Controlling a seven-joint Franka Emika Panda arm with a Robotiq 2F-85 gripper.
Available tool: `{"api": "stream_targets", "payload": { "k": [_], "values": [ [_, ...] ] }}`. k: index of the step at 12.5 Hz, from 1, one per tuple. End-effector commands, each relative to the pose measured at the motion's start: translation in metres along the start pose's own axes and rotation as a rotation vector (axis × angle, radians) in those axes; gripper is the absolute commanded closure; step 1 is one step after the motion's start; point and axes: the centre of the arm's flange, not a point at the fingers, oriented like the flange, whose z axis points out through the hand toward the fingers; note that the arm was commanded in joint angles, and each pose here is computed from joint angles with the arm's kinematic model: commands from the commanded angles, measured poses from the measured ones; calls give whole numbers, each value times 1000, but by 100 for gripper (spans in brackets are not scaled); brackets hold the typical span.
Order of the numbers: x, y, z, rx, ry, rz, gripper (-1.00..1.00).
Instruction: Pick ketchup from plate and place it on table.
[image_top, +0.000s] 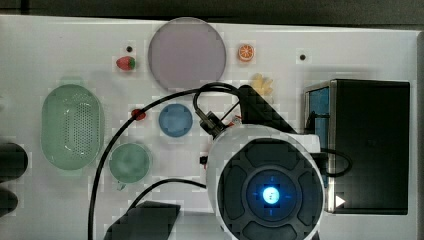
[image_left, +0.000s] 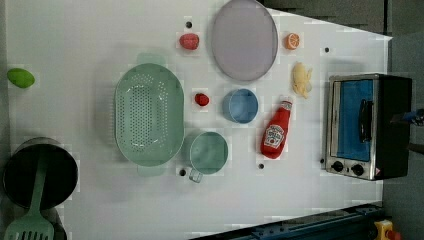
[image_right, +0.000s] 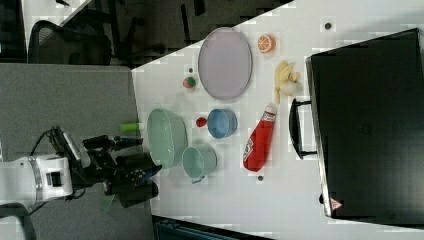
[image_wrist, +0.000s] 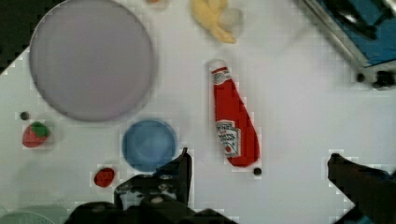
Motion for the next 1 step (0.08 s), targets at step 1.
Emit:
{"api": "stream_targets", "payload": {
  "k": [1],
  "values": [
    [-1,-1,11,-51,-60,65,-100]
  ]
}}
